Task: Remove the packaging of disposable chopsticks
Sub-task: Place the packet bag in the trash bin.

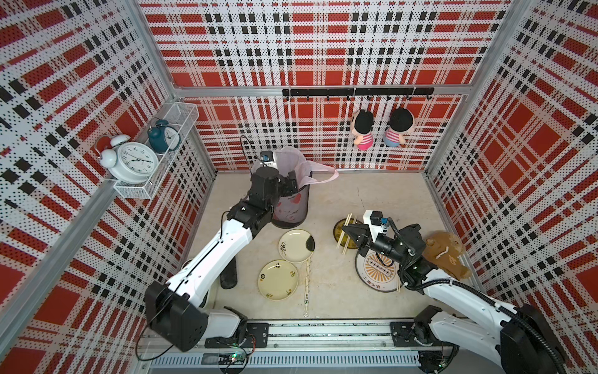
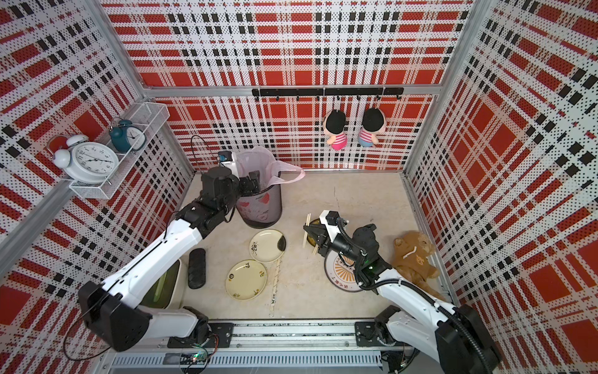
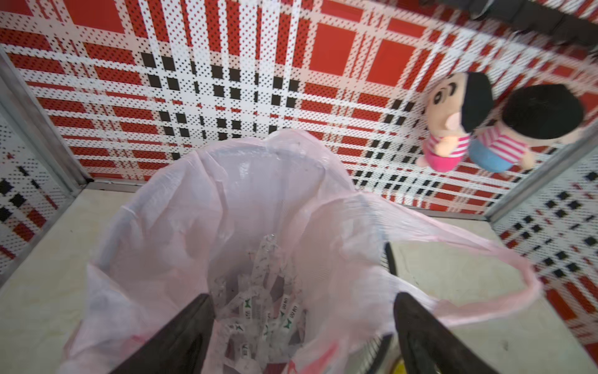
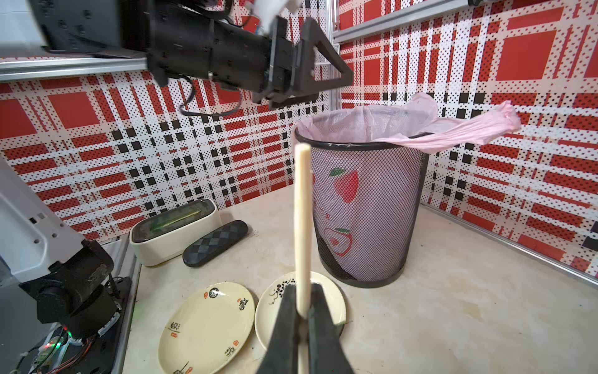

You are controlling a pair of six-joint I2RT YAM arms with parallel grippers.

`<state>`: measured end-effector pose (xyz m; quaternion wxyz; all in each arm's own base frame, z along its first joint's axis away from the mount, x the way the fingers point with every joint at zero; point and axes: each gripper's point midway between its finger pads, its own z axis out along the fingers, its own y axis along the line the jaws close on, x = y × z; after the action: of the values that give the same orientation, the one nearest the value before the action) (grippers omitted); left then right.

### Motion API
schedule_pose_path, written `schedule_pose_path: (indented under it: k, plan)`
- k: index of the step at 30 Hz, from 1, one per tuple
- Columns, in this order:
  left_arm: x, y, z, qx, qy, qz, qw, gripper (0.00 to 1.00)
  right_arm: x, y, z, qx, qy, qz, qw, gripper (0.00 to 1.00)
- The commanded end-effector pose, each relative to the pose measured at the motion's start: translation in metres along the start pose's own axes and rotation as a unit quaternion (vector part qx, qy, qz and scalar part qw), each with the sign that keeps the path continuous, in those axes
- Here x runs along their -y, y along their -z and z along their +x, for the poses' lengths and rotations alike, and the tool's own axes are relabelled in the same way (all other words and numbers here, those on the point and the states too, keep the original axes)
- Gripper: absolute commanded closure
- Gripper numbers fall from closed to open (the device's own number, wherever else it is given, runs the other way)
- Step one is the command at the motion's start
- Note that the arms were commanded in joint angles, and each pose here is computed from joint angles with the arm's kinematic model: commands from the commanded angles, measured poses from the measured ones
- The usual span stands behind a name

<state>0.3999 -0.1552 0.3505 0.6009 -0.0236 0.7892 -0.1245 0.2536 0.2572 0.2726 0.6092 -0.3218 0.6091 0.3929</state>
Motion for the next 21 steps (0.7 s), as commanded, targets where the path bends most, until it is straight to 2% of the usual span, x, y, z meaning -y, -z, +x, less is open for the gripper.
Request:
schedule_pose_path:
  k: [1, 7, 13, 17, 21]
  plan:
    - [0.018, 0.033, -0.017, 0.069, 0.031, 0.042, 0.996, 0.07, 0.004, -0.006, -0.011, 0.007, -0.029, 0.002, 1.000, 1.00]
    - [0.017, 0.055, 0.025, 0.060, 0.042, 0.058, 0.996, 0.08, 0.011, -0.010, 0.001, -0.008, -0.111, 0.024, 0.993, 1.00]
    - [0.018, 0.070, 0.074, 0.045, 0.041, 0.081, 0.995, 0.12, 0.015, -0.017, 0.022, -0.044, -0.196, 0.066, 0.977, 1.00]
    - [0.023, 0.070, 0.119, 0.013, 0.047, 0.104, 0.993, 0.14, 0.015, -0.034, 0.043, -0.082, -0.254, 0.072, 0.961, 1.00]
    - [0.021, 0.068, 0.162, -0.013, 0.051, 0.126, 0.991, 0.16, 0.025, -0.051, 0.071, -0.143, -0.306, 0.096, 0.937, 1.00]
